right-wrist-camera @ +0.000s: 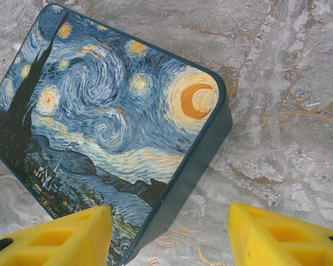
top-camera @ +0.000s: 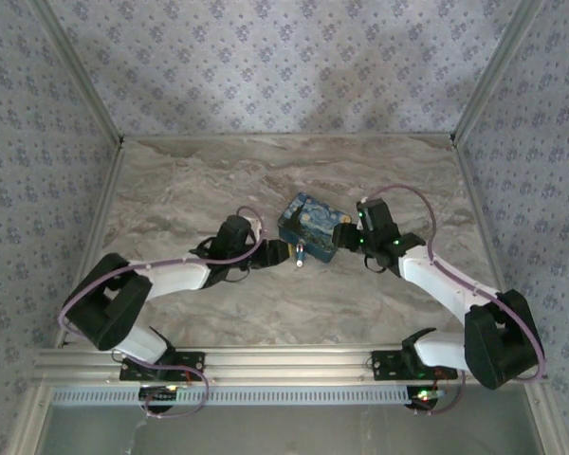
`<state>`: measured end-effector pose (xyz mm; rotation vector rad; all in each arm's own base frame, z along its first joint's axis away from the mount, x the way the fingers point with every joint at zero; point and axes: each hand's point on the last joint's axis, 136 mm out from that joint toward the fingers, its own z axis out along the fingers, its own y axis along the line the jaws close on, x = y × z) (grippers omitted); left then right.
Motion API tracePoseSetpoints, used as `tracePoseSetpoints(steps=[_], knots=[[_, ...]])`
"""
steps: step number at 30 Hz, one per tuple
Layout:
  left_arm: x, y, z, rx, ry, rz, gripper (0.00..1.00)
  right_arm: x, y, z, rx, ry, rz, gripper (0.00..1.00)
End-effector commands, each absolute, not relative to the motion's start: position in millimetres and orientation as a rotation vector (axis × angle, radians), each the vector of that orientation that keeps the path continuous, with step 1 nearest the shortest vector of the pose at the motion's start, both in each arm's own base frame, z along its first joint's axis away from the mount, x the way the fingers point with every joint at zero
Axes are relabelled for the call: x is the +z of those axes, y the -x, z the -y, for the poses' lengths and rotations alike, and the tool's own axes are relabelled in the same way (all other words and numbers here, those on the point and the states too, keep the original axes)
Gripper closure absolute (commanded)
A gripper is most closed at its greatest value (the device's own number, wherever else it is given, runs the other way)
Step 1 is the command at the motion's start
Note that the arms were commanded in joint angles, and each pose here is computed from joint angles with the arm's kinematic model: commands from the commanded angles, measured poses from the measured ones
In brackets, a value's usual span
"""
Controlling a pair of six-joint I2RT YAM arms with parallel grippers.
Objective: Unlock a padlock with a key
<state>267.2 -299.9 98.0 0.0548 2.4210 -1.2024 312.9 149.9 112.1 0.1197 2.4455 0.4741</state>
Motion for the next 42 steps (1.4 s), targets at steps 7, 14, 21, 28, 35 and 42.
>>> tracePoseSetpoints(steps=[7, 14, 21, 28, 35, 42], knots=[[134.8, -332.0, 254.3, -0.975, -0.023, -2.334, 0.41, 109.8, -321.7, -149.3, 0.542, -0.21, -2.44, 0.41], [137.4, -388.9, 278.7, -0.99, -0.075, -2.34, 0.41, 103.3, -327.0, -146.1, 0.556, -0.254, -2.442, 0.35], [120.3, -417.2, 312.2, -1.154, -0.08, -2.375, 0.44, 99.3, -338.2, -144.7, 0.601, -0.328, -2.45, 0.35], [117.9, -400.1, 324.9, -1.252, -0.083, -2.364, 0.46, 93.6, -358.7, -153.1, 0.664, -0.332, -2.463, 0.35], [114.4, -377.0, 318.8, -1.289, -0.037, -2.343, 0.47, 94.5, -382.7, -175.0, 0.715, -0.273, -2.482, 0.37], [114.3, -361.7, 301.8, -1.245, 0.013, -2.324, 0.47, 92.5, -396.9, -202.0, 0.741, -0.17, -2.505, 0.39]])
